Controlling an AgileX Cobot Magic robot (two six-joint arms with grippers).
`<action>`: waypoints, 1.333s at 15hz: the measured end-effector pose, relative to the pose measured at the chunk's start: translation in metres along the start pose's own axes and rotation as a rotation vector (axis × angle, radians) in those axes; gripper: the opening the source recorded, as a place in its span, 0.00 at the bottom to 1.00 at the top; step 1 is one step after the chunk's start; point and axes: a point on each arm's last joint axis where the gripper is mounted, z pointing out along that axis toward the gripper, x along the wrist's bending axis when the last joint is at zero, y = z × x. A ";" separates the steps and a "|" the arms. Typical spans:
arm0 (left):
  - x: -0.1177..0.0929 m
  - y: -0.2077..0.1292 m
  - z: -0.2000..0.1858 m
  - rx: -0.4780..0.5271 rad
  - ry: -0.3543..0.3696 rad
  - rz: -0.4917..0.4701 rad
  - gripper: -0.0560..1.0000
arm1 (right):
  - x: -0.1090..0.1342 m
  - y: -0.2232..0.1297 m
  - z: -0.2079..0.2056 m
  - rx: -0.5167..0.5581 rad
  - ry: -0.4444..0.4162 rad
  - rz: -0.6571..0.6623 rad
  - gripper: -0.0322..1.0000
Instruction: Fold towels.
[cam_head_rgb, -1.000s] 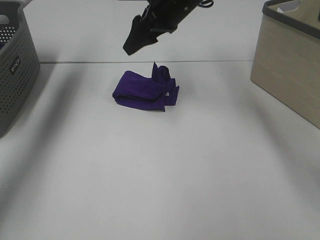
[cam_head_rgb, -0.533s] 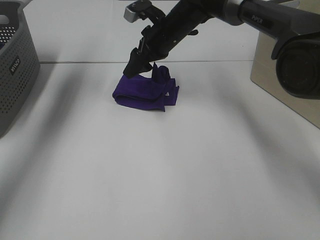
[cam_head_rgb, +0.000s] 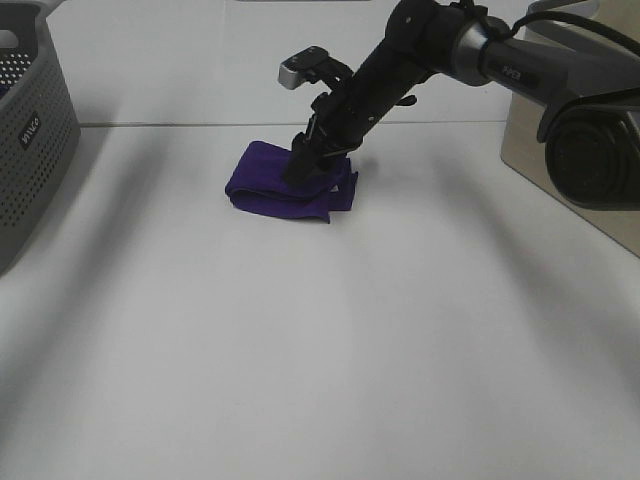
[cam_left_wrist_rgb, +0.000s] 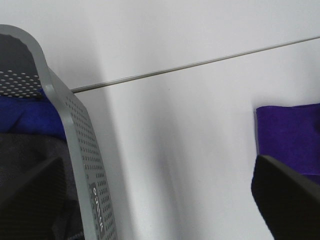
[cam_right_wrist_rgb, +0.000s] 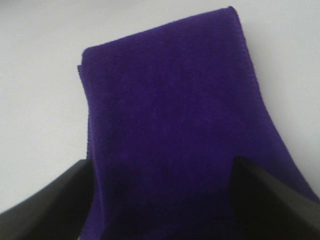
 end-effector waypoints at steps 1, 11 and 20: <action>0.000 0.000 0.000 0.000 0.000 0.000 0.93 | -0.006 -0.003 -0.003 -0.001 -0.008 0.024 0.75; -0.001 -0.002 0.008 0.015 -0.017 0.011 0.92 | -0.019 -0.026 0.003 0.065 0.028 0.065 0.75; -0.001 -0.003 -0.010 0.007 0.000 0.026 0.92 | 0.020 0.067 -0.191 -0.043 -0.311 0.204 0.75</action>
